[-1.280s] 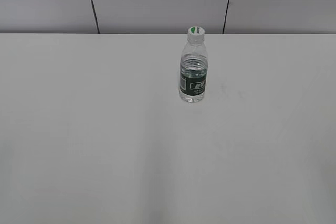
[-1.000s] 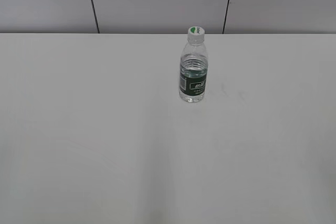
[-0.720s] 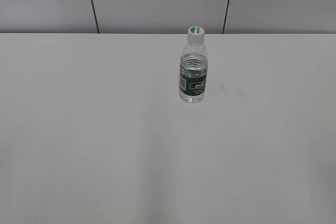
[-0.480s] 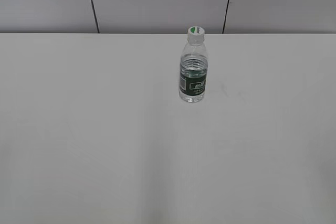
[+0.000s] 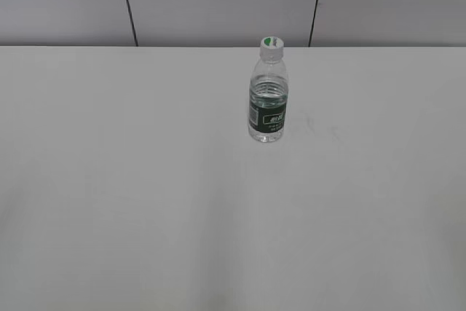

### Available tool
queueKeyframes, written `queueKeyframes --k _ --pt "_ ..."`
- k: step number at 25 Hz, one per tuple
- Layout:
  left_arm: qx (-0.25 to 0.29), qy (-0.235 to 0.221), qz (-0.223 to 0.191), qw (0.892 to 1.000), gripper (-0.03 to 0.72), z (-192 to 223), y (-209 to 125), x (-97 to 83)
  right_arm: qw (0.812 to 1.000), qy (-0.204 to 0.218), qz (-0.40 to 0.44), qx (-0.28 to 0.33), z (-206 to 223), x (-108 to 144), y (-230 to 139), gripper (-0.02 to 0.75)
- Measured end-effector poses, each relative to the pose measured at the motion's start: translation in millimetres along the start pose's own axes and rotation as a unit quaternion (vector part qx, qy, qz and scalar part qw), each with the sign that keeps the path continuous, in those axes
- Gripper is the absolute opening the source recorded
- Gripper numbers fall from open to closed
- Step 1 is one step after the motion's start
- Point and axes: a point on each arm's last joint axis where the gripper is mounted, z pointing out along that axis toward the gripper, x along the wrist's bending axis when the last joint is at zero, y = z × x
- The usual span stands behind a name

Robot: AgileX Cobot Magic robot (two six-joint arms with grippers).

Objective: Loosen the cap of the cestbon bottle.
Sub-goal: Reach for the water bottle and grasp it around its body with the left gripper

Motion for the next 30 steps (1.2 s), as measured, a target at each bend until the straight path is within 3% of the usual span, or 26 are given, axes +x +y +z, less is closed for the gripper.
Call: queueKeyframes --k 4,14,20,26,30 --pt "0.015 -0.002 -0.004 1.000 0.503 20.5 15.4 -1.2 1.000 0.000 0.000 0.000 0.0 0.0 0.0 0.521" --pt "-0.070 -0.016 -0.025 0.997 0.503 64.6 55.8 -4.4 1.000 0.000 0.000 0.000 0.0 0.0 0.0 0.521" --pt "-0.091 -0.008 0.007 0.996 0.496 97.9 70.7 -3.6 1.000 0.000 0.000 0.000 0.0 0.0 0.0 0.521" --pt "-0.106 -0.001 0.010 0.994 0.468 152.1 80.2 -2.4 1.000 0.000 0.000 -0.001 0.0 0.0 0.1 0.521" --pt "-0.104 -0.024 0.023 0.994 0.437 185.9 76.8 -13.7 1.000 0.000 0.000 -0.001 0.0 0.1 0.1 0.521"
